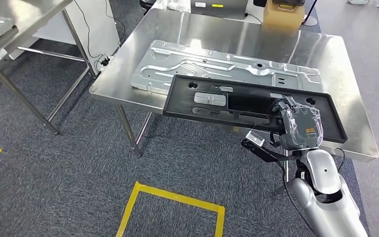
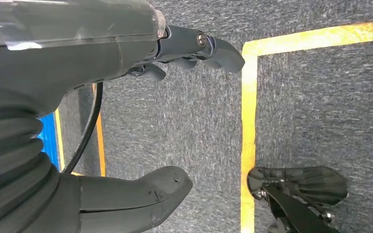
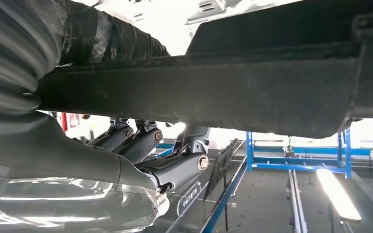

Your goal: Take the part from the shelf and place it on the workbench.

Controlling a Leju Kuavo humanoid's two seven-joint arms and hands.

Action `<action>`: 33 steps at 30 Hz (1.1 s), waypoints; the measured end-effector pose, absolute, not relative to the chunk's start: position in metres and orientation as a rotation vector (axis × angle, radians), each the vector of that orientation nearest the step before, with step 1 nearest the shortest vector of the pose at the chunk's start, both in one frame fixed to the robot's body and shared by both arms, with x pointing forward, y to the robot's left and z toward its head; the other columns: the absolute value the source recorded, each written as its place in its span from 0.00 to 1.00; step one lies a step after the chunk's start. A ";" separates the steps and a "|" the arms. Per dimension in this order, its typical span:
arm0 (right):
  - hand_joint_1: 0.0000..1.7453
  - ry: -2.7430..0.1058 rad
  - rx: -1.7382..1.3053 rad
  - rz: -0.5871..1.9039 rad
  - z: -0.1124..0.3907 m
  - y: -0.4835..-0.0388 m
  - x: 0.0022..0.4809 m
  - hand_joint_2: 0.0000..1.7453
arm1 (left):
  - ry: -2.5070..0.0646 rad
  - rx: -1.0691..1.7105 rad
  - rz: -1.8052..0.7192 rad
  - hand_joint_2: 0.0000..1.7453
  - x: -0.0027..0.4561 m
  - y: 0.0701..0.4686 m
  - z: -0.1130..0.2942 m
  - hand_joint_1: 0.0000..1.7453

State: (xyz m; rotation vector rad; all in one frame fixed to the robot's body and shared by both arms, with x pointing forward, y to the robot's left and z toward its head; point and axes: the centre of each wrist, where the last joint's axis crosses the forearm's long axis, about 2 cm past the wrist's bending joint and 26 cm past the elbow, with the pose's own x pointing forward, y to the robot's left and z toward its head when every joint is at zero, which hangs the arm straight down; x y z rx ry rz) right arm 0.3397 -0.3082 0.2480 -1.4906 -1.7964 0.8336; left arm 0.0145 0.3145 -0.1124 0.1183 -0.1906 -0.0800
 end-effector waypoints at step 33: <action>1.00 -1.781 -1.494 0.882 0.244 -0.302 0.345 1.00 | -0.190 0.118 -0.060 1.00 0.014 0.316 -0.112 0.00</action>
